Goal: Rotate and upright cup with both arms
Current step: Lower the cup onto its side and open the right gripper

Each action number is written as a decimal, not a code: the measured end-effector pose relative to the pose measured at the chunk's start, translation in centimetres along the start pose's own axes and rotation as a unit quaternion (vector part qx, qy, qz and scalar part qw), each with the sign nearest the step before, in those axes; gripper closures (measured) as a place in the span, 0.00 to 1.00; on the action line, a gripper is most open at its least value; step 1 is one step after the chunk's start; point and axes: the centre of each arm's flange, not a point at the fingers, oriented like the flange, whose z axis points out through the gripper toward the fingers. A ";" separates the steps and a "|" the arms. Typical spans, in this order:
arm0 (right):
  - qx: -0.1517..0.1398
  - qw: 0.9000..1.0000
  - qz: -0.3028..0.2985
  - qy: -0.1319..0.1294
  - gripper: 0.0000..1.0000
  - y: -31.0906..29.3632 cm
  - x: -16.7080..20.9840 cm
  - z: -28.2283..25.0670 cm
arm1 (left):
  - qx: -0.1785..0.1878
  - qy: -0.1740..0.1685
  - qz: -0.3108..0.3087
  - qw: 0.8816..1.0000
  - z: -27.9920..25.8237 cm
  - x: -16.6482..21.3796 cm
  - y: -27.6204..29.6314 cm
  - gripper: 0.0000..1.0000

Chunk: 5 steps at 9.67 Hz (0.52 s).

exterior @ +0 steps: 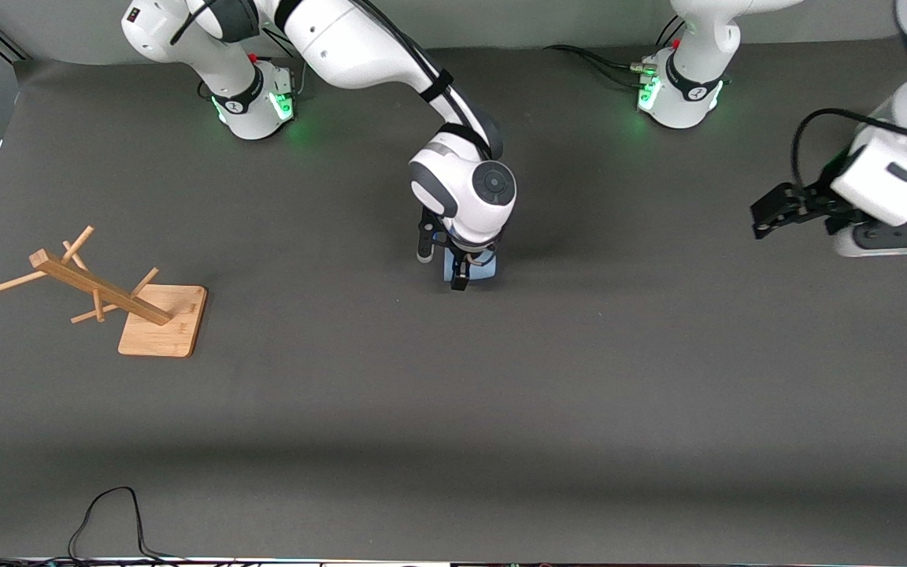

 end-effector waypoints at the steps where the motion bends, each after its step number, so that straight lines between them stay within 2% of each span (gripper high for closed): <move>1: -0.007 1.000 -0.003 0.006 0.00 -0.2 0.7 -2.6 | 0.000 -0.003 -0.008 1.000 0.6 -0.1 1.5 0.00; 3: -0.028 0.999 -0.033 0.017 0.00 -1.0 3.4 -7.8 | 0.002 -0.010 -0.024 1.000 2.2 -0.1 4.9 0.00; 5: -0.071 0.990 -0.117 0.022 0.00 -2.7 9.2 -13.7 | 0.021 -0.020 -0.025 0.999 4.9 -0.5 9.4 0.00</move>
